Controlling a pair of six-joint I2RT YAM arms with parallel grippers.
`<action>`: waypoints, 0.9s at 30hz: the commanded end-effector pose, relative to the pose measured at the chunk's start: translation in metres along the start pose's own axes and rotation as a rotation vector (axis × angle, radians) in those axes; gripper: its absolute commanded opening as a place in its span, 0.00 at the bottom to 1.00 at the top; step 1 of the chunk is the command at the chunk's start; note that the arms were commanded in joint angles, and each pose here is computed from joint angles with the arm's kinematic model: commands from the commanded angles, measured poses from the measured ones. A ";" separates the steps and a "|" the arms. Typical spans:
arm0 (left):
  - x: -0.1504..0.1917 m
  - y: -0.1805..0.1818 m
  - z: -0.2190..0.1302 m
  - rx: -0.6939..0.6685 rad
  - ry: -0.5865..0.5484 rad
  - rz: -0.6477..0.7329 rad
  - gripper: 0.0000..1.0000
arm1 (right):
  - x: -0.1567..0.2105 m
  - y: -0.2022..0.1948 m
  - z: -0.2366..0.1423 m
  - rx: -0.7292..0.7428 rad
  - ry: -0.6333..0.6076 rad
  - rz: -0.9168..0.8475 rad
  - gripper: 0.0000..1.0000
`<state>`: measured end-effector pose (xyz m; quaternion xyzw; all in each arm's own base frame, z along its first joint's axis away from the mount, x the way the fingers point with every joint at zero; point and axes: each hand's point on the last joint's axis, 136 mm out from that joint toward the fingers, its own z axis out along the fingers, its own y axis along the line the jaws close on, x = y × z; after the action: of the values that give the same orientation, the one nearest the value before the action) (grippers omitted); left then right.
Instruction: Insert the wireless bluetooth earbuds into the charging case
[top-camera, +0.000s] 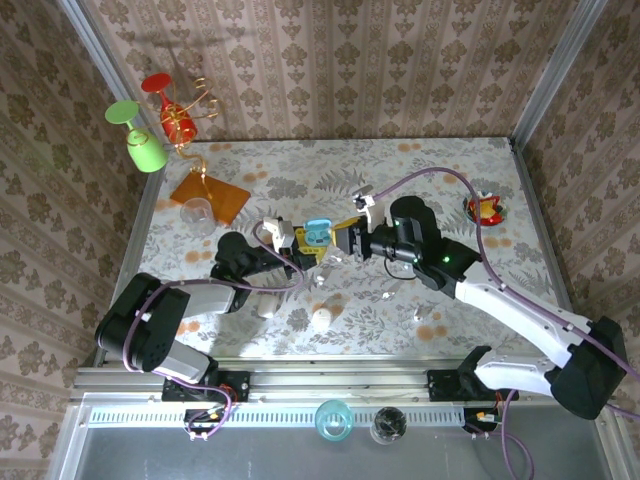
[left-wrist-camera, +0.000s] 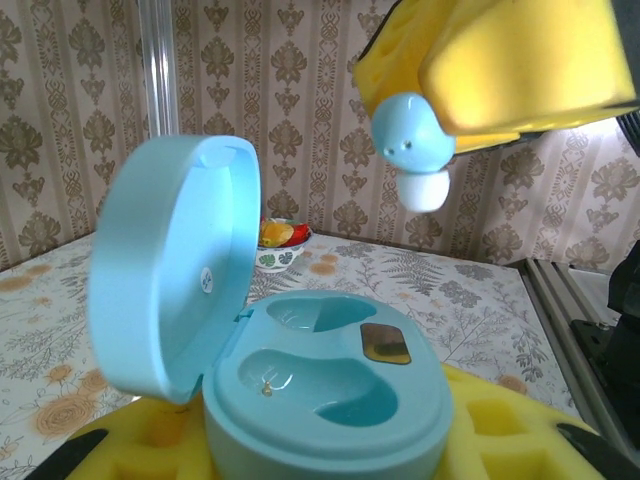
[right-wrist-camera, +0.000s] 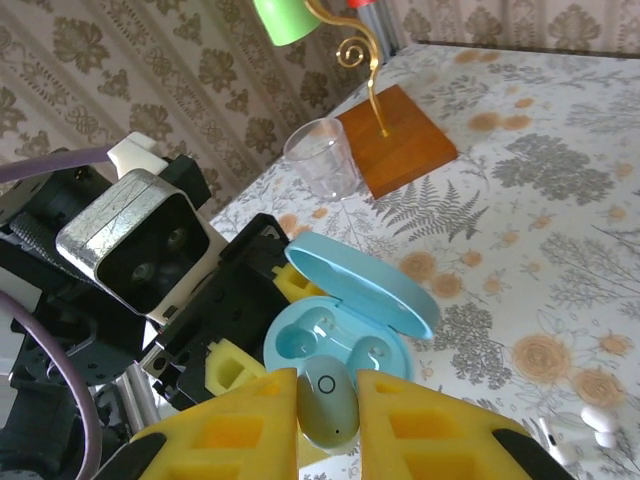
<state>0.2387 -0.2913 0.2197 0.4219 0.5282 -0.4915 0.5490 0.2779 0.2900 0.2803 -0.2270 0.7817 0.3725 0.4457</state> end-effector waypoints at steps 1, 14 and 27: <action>-0.017 -0.003 0.001 0.035 -0.034 0.046 0.28 | -0.014 0.013 0.007 -0.053 -0.021 -0.043 0.20; -0.022 -0.005 -0.002 0.020 -0.046 0.058 0.28 | 0.010 0.000 0.023 -0.022 0.055 -0.060 0.20; -0.022 -0.003 -0.003 0.006 -0.047 0.054 0.28 | 0.004 -0.004 0.015 0.015 0.014 -0.058 0.39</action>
<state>0.2382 -0.2895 0.2236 0.4230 0.5243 -0.4908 0.5525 0.2887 0.3048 0.2544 -0.2539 0.7933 0.3541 0.4252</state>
